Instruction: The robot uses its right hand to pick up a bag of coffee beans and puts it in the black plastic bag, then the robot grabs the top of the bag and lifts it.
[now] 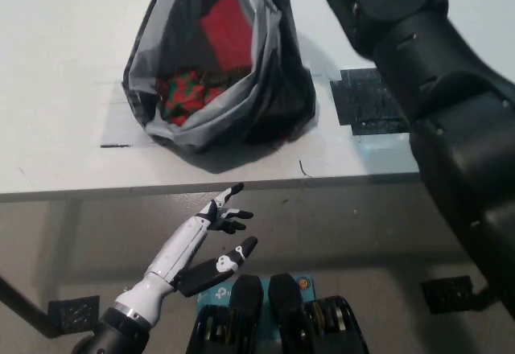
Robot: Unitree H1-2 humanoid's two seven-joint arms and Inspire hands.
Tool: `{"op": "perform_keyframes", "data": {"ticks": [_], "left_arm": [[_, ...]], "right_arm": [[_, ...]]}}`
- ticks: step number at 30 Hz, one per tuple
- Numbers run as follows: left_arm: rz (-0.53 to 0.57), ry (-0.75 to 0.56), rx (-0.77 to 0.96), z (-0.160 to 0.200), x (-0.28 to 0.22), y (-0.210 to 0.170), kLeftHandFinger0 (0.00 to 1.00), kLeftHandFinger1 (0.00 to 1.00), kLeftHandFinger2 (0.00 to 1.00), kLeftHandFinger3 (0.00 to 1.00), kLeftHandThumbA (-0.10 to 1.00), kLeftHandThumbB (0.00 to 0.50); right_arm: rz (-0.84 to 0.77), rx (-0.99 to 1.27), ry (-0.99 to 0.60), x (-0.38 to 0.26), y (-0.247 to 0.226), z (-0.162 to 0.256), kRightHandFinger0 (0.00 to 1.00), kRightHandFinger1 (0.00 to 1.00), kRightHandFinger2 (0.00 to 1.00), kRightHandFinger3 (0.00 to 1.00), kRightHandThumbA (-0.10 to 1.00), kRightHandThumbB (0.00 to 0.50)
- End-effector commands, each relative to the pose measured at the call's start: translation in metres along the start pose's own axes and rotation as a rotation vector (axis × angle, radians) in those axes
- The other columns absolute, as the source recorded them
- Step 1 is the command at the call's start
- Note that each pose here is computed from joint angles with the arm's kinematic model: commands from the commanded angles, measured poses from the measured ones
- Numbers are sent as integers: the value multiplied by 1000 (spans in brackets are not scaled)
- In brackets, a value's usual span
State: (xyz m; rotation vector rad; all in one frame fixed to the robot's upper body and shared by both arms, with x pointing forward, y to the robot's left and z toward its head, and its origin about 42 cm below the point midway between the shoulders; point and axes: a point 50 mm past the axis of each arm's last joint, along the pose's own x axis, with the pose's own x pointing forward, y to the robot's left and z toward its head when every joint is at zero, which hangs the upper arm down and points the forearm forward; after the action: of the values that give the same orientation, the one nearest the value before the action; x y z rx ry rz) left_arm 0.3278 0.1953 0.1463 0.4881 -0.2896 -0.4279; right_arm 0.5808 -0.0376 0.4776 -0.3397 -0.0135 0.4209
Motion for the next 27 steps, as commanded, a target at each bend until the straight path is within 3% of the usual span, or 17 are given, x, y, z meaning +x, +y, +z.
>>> {"op": "perform_keyframes", "data": {"ticks": [1, 4, 7, 8, 9, 10, 11, 13, 14, 16, 17, 18, 19, 20, 21, 23, 27], "left_arm": [[-3, -33, -8, 9, 5, 5, 717, 693, 770, 1000, 658, 189], [-5, -32, -8, 8, 4, 5, 714, 691, 768, 1000, 653, 190], [-9, -24, -9, 6, -2, 1, 711, 689, 767, 1000, 645, 183], [-10, -23, -12, 6, -4, -1, 707, 686, 763, 1000, 636, 178], [-13, -19, -16, 5, -6, -3, 707, 685, 763, 1000, 633, 178], [-15, -15, -23, 4, -9, -6, 707, 684, 762, 1000, 627, 183], [-20, -5, -34, 3, -15, -12, 707, 684, 761, 1000, 624, 188], [-22, -4, -31, 2, -18, -14, 691, 681, 762, 1000, 599, 179], [-23, -3, -32, 2, -18, -14, 690, 681, 763, 1000, 597, 179], [-26, 1, -35, 1, -16, -13, 688, 684, 761, 1000, 612, 209], [-26, 2, -31, 1, -14, -12, 687, 684, 759, 1000, 632, 211], [-28, 8, -25, 2, -12, -9, 693, 687, 756, 1000, 669, 238], [-29, 12, -24, 3, -11, -9, 694, 687, 755, 1000, 676, 240], [-27, 9, -23, 4, -10, -8, 696, 688, 755, 1000, 672, 232], [-21, -5, -20, 5, -9, -7, 681, 682, 758, 1000, 625, 203], [-19, -13, -17, 6, -9, -6, 674, 681, 766, 1000, 600, 196], [-19, -21, -14, 8, -7, -6, 660, 668, 757, 1000, 587, 197]], "right_arm": [[37, -137, -181, -25, -16, 99, 1000, 1000, 1000, 1000, 1000, 487], [52, -151, -182, -29, -19, 101, 1000, 1000, 1000, 1000, 964, 490], [70, -152, -154, -30, -19, 93, 1000, 1000, 1000, 1000, 756, 460], [74, -148, -139, -31, -19, 90, 1000, 1000, 1000, 1000, 620, 400], [80, -148, -121, -31, -19, 86, 1000, 1000, 1000, 1000, 345, 407], [83, -151, -102, -31, -20, 81, 1000, 1000, 1000, 1000, 235, 424], [81, -171, -75, -29, -21, 71, 1000, 1000, 1000, 1000, 134, 399], [75, -222, -47, -29, -24, 64, 1000, 1000, 1000, 1000, 95, 386], [74, -229, -39, -28, -24, 61, 1000, 1000, 1000, 1000, 95, 386], [85, -267, 2, -25, -23, 50, 1000, 1000, 1000, 1000, 232, 445], [85, -266, 6, -25, -24, 48, 1000, 1000, 1000, 1000, 258, 450], [96, -309, 36, -23, -20, 36, 1000, 1000, 1000, 1000, 358, 440], [107, -323, 50, -22, -18, 29, 1000, 1000, 1000, 1000, 357, 436], [104, -351, 65, -22, -17, 25, 1000, 1000, 1000, 1000, 401, 472], [102, -481, 120, -20, -13, 14, 1000, 1000, 1000, 1000, 559, 479], [108, -635, 158, -18, -8, -1, 1000, 1000, 1000, 1000, 649, 456], [88, -724, 228, -12, -3, -37, 1000, 1000, 1000, 1000, 543, 446]]}}
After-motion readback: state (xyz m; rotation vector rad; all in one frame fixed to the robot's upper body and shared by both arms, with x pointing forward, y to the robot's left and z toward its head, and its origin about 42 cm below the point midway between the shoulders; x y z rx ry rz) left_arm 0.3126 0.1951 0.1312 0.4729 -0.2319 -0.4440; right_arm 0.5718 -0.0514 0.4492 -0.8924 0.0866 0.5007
